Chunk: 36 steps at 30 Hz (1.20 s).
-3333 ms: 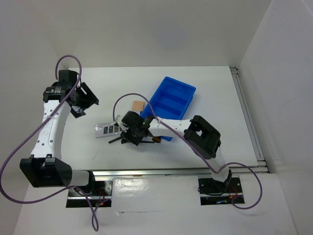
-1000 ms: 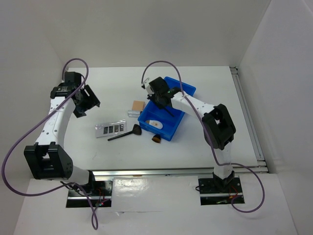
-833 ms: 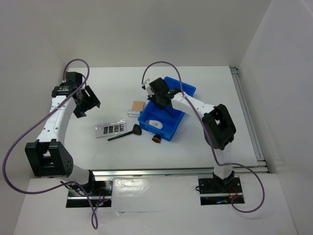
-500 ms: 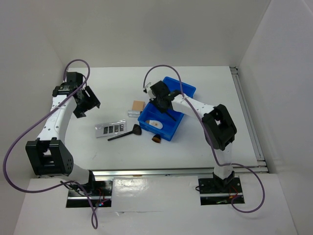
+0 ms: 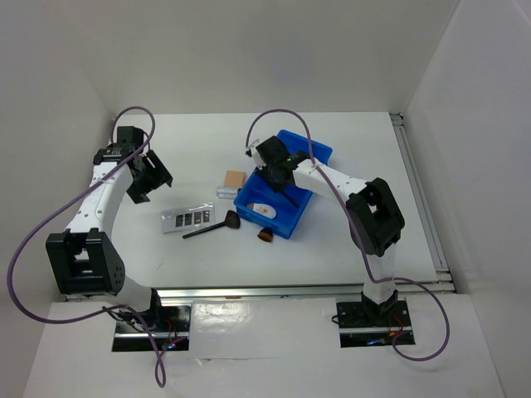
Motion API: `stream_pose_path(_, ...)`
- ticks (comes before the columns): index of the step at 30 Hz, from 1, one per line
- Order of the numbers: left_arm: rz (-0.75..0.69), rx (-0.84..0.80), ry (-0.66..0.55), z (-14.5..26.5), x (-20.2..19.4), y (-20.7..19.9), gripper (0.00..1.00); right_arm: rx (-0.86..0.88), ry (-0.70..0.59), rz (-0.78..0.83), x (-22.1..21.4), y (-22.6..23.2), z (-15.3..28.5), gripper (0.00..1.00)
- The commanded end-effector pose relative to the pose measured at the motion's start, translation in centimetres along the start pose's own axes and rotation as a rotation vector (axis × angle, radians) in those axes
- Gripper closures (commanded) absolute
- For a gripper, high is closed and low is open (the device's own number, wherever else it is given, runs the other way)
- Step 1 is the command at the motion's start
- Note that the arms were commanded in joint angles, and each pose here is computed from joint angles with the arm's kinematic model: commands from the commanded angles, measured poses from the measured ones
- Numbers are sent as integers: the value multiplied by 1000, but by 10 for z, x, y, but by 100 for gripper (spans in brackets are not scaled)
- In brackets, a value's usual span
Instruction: Organize the makeup
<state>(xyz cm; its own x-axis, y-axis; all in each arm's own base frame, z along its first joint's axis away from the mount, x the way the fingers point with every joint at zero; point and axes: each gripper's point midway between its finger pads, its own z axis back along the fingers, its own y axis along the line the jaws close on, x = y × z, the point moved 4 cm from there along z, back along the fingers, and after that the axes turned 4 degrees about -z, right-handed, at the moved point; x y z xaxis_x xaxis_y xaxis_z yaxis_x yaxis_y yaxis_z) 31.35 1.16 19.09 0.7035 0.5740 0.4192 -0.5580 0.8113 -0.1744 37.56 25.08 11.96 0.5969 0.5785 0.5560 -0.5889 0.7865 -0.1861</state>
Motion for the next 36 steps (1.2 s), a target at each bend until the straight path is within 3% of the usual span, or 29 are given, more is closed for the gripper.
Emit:
stream_pose_path(1,24,-21,-20,-8,11,-10,16,18,-14,-32,4,-1,16,99)
stream_pose_path(4,12,6,-24,-14,16,-9,16,-18,28,-17,-14,-5,15,95)
stream_pose_path(7,4,3,-29,-12,20,-11,16,-41,5,-27,-13,-16,19,71)
stream_pose_path(9,5,-2,-38,-10,23,-13,16,-33,-31,-54,-2,-20,25,46)
stream_pose_path(11,5,-2,-38,-10,23,-13,16,-26,-50,-56,5,-20,28,39)
stream_pose_path(14,-11,-17,-53,-3,23,-16,16,3,-99,-62,23,-19,35,38)
stream_pose_path(19,-40,-40,-95,13,29,-16,16,18,-173,-97,49,-20,50,42)
stream_pose_path(20,-38,-53,-117,21,32,-18,16,18,-186,-109,51,-21,55,48)
stream_pose_path(21,-50,-52,-117,24,31,-16,16,32,-200,-112,57,-16,58,68)
stream_pose_path(23,-59,-50,-134,31,33,-15,16,42,-225,-102,63,-11,70,89)
stream_pose_path(25,-68,-51,-137,40,30,-11,16,84,-247,-78,73,11,79,97)
stream_pose_path(28,-66,-49,-158,51,25,-5,16,177,-241,-24,75,58,94,96)
stream_pose_path(32,-22,-13,-182,65,17,7,16,244,-157,-2,57,112,97,80)
stream_pose_path(34,-12,-8,-189,70,14,10,16,202,-110,-90,47,125,98,52)
stream_pose_path(36,-12,-6,-187,70,9,13,16,123,-48,-179,34,123,102,37)
